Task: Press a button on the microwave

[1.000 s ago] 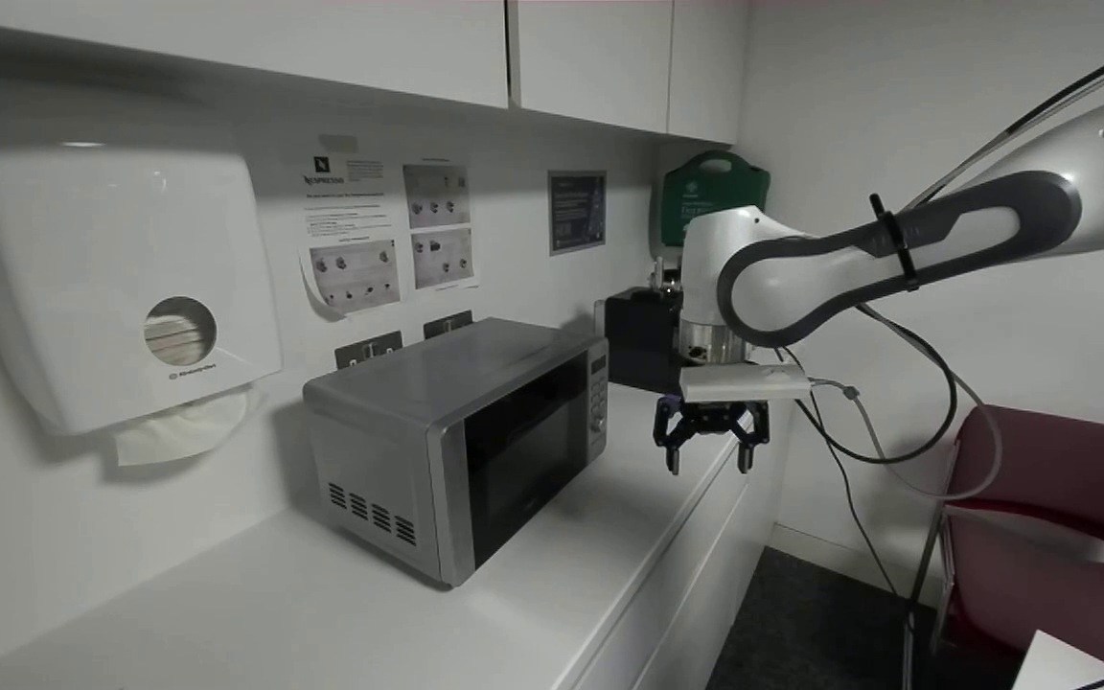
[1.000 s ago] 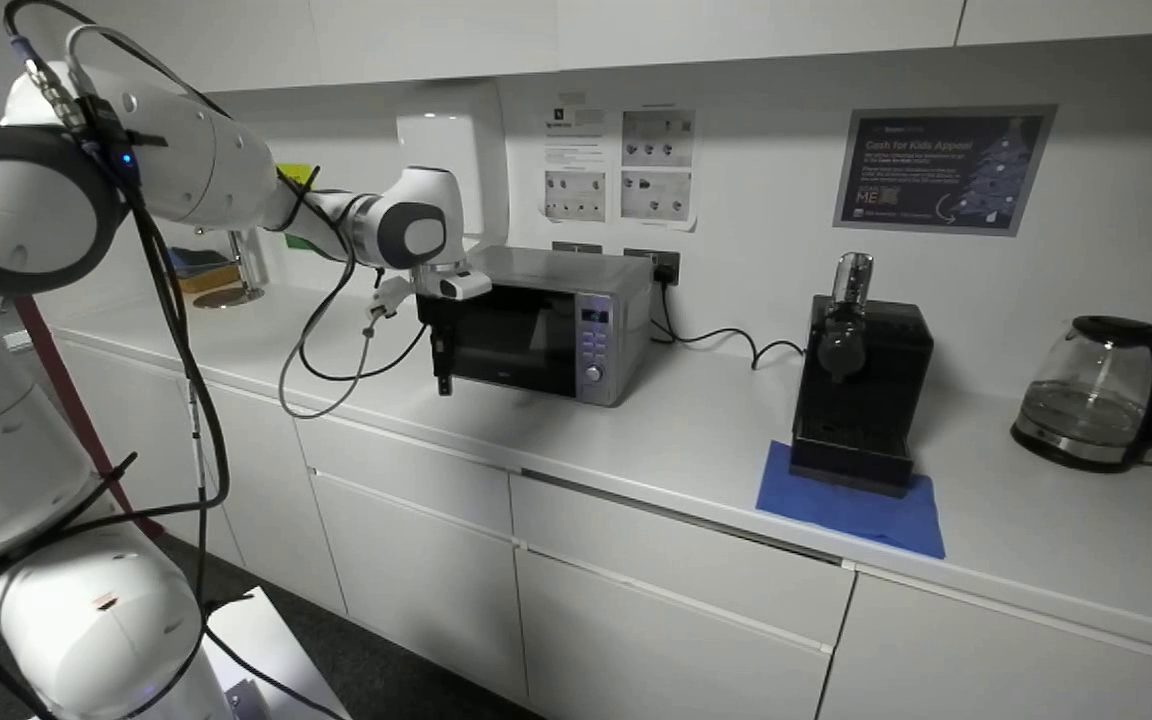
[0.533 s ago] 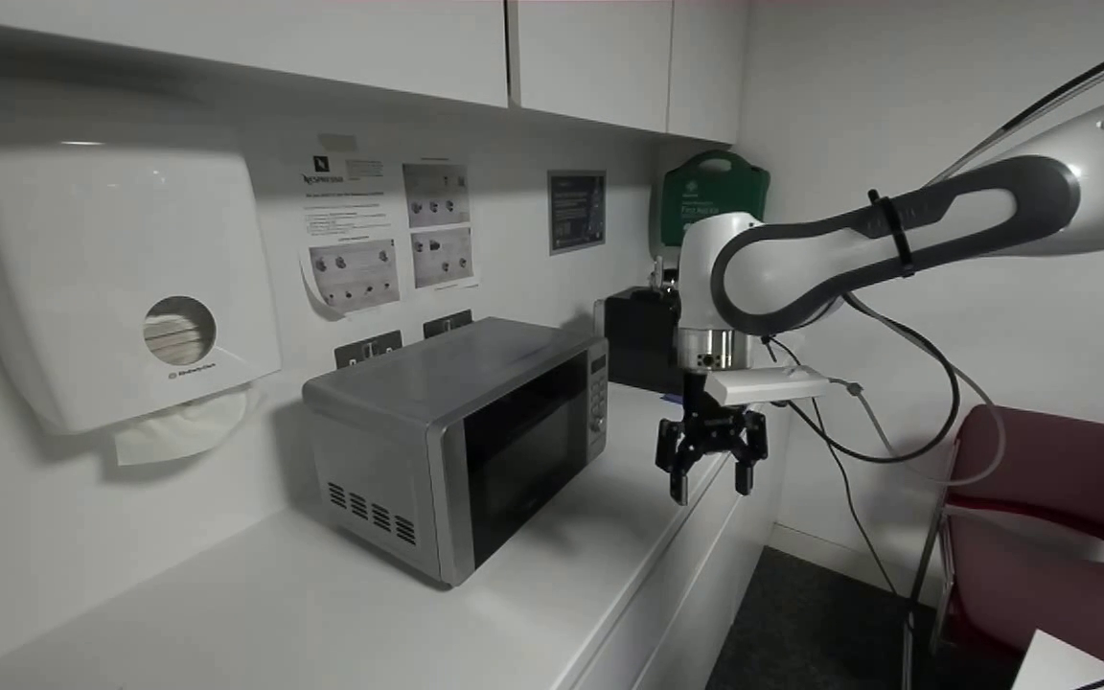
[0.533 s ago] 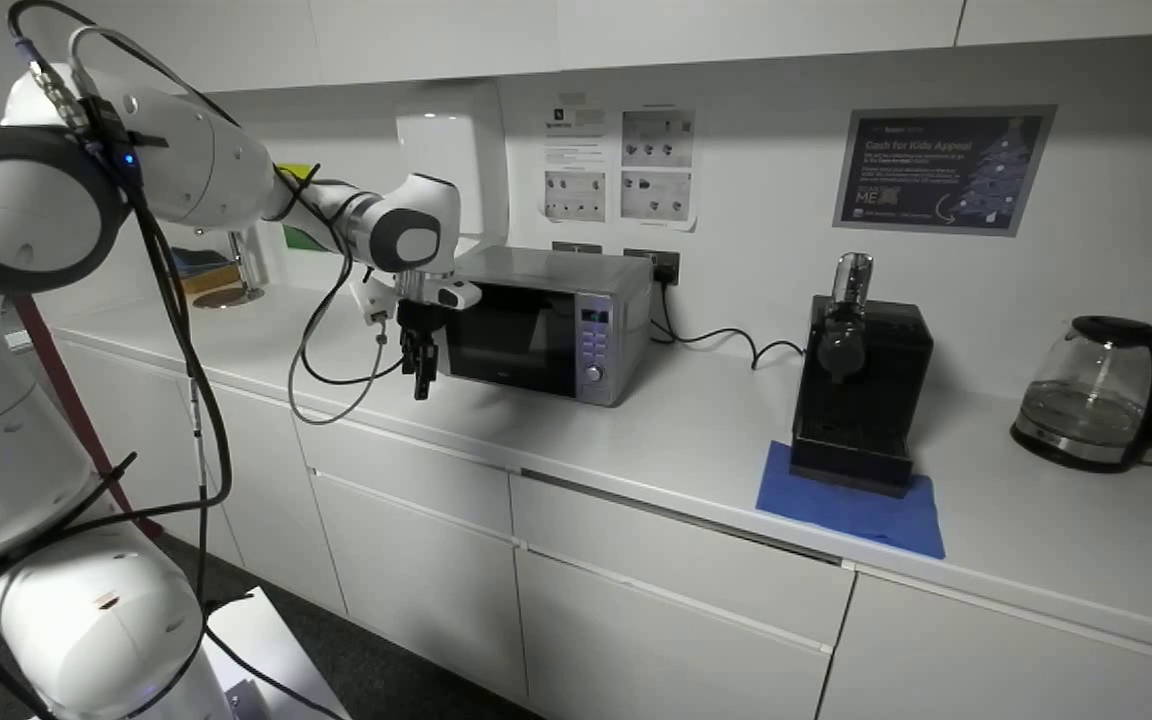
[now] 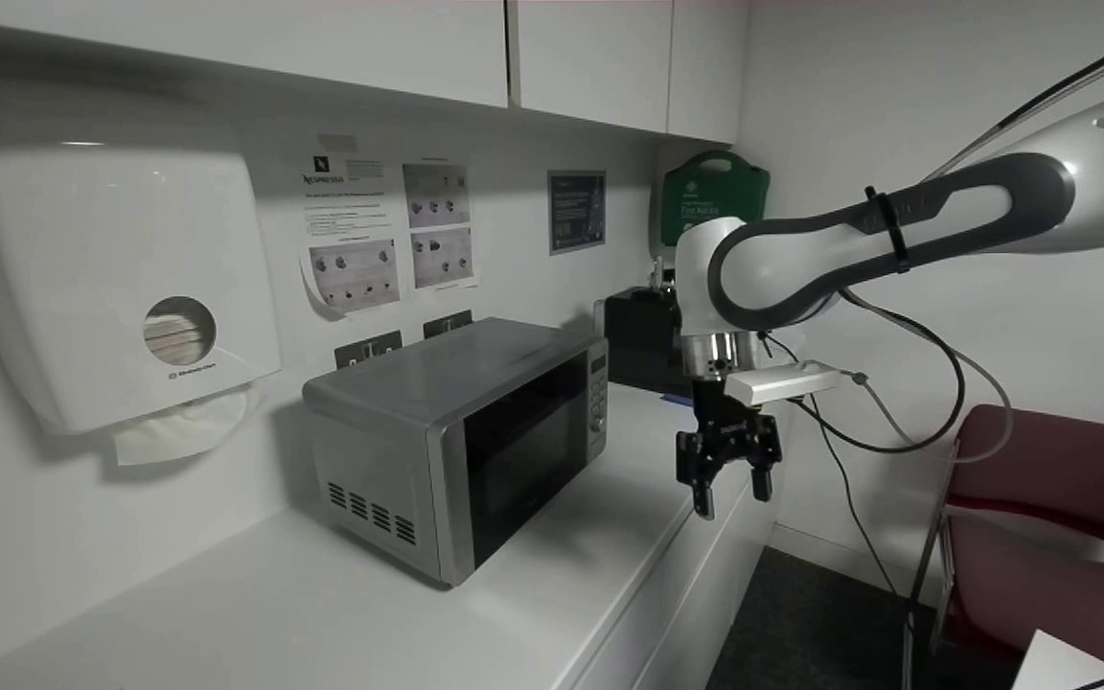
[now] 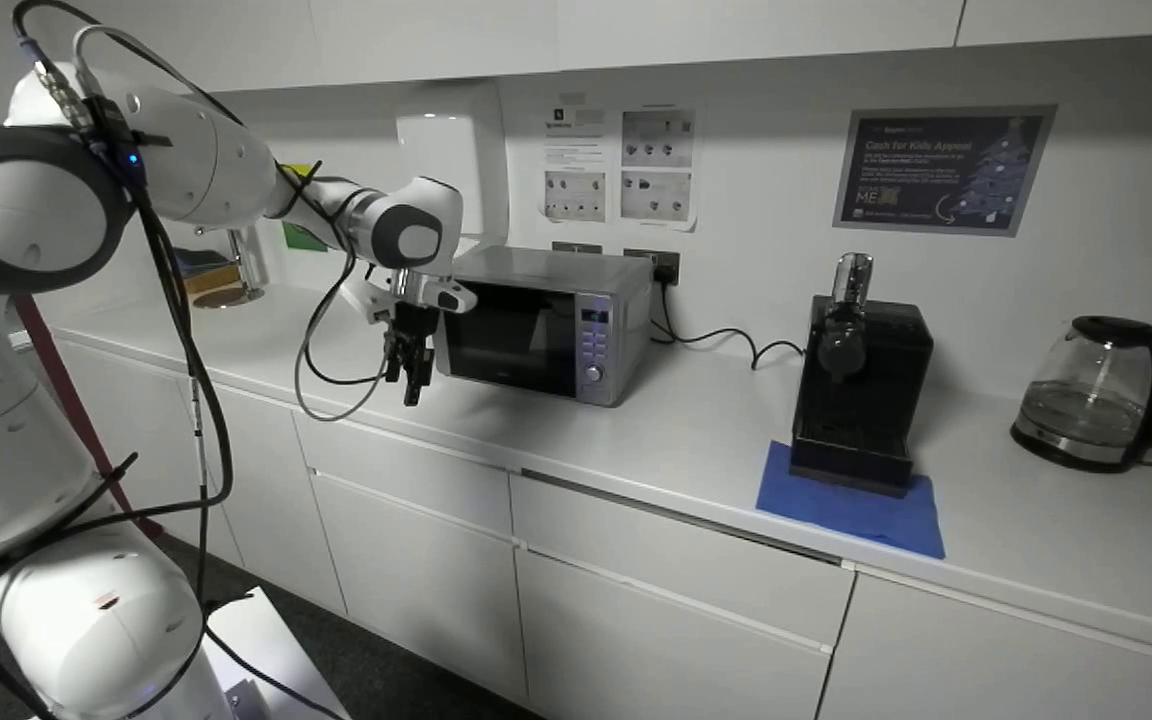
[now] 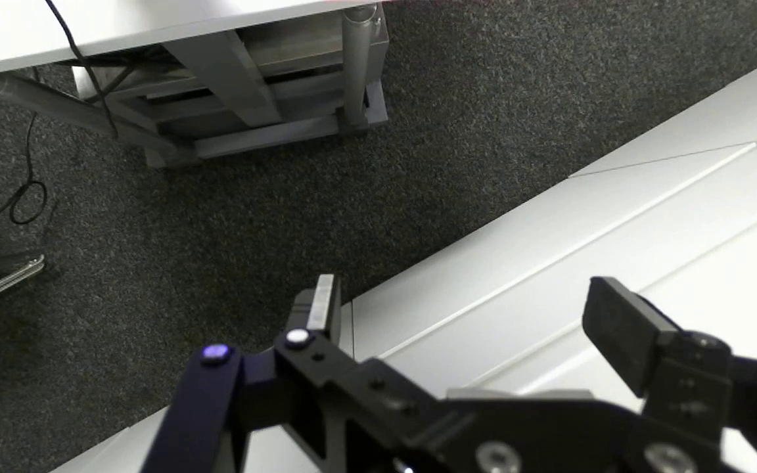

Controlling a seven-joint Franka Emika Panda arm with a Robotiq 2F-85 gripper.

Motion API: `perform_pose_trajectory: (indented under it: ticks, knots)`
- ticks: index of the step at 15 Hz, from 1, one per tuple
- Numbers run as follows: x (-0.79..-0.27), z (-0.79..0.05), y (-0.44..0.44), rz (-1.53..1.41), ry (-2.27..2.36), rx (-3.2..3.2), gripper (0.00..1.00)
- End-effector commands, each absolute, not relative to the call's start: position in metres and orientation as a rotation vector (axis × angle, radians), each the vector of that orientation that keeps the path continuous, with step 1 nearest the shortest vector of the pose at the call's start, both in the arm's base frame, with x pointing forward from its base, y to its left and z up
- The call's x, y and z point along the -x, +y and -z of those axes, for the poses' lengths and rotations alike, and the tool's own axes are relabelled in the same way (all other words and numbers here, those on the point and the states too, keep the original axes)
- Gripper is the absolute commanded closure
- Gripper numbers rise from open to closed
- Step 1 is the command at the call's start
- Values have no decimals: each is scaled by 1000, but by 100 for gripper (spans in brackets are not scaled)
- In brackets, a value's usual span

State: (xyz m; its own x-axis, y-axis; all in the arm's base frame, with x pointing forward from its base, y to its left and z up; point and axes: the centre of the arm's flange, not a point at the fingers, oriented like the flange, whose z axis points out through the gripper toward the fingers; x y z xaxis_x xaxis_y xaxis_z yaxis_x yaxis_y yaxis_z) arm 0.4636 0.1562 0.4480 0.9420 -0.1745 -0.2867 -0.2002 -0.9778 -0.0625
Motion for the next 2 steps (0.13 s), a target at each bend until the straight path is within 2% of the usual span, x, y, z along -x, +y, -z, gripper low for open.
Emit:
perform_pose_trajectory:
  ticks: [1, 2]
  knots:
    - [-464, -448, 156, -431, 291, 3006, 0]
    - [-464, -448, 156, -431, 290, 3006, 0]
